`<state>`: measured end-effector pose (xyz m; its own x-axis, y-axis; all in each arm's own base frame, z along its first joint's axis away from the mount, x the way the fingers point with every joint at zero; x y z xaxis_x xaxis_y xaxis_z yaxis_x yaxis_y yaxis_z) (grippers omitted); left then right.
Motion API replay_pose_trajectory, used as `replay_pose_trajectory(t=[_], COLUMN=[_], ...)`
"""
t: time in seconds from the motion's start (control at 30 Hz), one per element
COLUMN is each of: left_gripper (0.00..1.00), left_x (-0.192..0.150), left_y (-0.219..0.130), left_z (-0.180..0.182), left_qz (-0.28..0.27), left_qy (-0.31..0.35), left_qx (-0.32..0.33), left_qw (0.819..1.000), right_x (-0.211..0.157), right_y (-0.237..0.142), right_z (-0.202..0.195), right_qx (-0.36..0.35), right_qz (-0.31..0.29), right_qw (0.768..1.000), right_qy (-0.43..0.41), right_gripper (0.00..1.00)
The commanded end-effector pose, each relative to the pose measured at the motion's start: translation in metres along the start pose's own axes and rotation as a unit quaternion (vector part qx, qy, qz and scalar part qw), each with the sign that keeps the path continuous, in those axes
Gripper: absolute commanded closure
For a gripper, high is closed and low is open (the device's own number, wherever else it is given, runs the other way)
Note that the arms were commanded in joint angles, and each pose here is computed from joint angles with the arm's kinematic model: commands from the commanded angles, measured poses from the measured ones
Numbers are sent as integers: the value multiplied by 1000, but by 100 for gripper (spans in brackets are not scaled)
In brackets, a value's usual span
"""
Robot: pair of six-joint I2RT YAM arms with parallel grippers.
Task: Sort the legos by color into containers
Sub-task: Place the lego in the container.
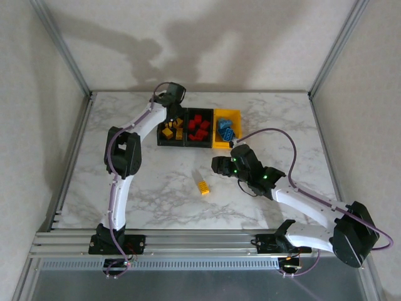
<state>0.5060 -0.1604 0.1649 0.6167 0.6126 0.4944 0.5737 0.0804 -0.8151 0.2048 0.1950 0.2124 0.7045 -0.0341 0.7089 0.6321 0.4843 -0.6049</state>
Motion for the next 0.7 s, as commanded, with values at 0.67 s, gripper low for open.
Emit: replay_pose_trajectory(t=[0.67], left_gripper=[36], left_x=[-56], left_y=[-115], left_z=[-1], left_qz=[35], left_qy=[85], left_qx=[-99], left_qw=[991], right_x=[3], right_y=[-22], right_z=[-2], right_qx=[-8], right_qz=[-16], right_qw=[1000], right_qy=[-5], right_gripper=[34])
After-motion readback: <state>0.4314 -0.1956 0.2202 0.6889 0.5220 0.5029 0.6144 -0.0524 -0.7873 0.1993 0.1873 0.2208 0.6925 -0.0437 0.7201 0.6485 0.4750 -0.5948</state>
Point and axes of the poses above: each hand's point on the last joint's axis, 136 mm out from that joint toward the fingers, its own y axis out along the fingers, its own z axis along the line the jaws close on, x = y × z, the point moved 9 cm from there along -y, back along the fingers, and after that the axes turned 5 degrees about -y, right-handed, at the moved point
